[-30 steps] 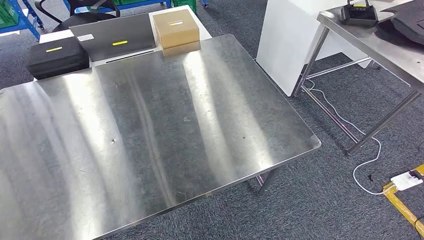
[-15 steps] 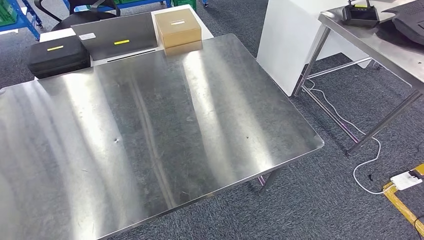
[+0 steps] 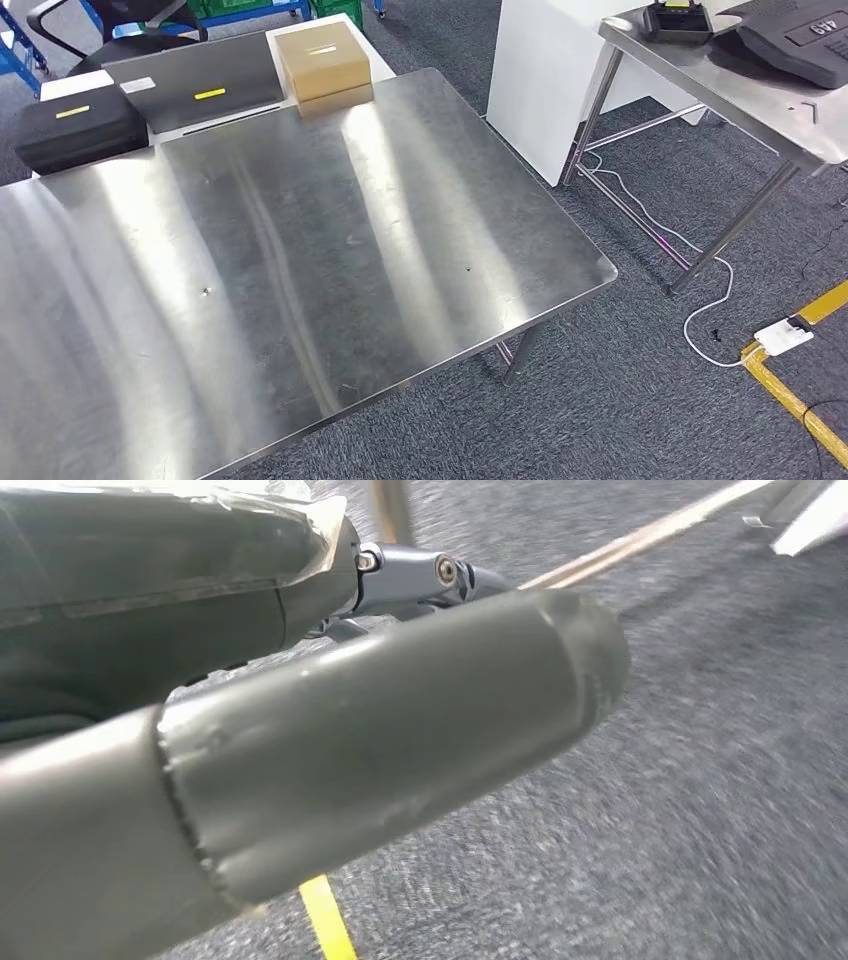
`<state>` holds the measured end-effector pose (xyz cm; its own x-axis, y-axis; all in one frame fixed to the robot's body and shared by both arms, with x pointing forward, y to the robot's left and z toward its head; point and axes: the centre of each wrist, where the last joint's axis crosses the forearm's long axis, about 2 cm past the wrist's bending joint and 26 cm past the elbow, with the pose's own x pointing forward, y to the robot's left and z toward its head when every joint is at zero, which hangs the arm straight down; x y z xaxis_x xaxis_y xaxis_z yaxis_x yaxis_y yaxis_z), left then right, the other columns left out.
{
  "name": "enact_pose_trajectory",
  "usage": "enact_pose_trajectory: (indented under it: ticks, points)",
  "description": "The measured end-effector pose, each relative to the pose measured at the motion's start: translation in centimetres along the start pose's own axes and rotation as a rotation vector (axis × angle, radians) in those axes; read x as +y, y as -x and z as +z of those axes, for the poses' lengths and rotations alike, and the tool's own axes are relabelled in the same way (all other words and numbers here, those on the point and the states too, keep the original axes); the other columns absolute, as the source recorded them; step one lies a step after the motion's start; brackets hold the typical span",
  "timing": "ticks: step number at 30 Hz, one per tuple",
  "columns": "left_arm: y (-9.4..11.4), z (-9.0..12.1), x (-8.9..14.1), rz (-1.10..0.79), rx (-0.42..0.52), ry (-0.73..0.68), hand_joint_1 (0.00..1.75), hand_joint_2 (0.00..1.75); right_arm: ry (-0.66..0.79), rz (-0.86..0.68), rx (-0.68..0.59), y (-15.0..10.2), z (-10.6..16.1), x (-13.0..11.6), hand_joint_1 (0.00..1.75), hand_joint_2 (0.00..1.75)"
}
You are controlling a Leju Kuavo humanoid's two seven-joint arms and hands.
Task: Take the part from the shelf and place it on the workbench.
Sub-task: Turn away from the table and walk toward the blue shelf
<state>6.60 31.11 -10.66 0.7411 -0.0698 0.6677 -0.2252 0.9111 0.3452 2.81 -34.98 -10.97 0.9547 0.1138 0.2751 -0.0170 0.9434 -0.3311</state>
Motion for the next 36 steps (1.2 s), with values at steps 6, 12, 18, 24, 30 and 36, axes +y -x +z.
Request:
enact_pose_trajectory:
  ticks: [6, 12, 18, 24, 30, 36]
  points:
    - [-0.06, -0.03, -0.04, 0.004, -0.001, -0.002, 0.00, 0.00, 0.000, 0.000, 0.002, 0.02, 0.01, 0.01, 0.00, 0.00]
    - [0.20, 0.14, -0.01, 0.005, 0.006, -0.003, 0.00, 0.00, -0.001, 0.001, 0.008, 0.10, 0.01, -0.04, 0.00, 0.00]
    - [0.03, 0.03, 0.00, 0.006, 0.003, -0.004, 0.00, 0.00, -0.003, 0.000, 0.009, 0.12, 0.05, 0.10, 0.00, 0.00]
    - [0.18, 0.19, -0.12, 0.006, 0.006, -0.001, 0.00, 0.00, -0.003, -0.001, 0.008, 0.06, 0.04, 0.13, 0.00, 0.00]
    - [0.16, 0.25, -0.29, 0.008, 0.007, 0.001, 0.00, 0.00, 0.000, 0.001, 0.011, 0.26, 0.05, -0.03, 0.00, 0.00]
    - [-0.03, 0.20, -0.48, 0.011, 0.000, 0.003, 0.00, 0.00, 0.004, 0.003, 0.014, 0.40, 0.02, -0.27, 0.00, 0.00]
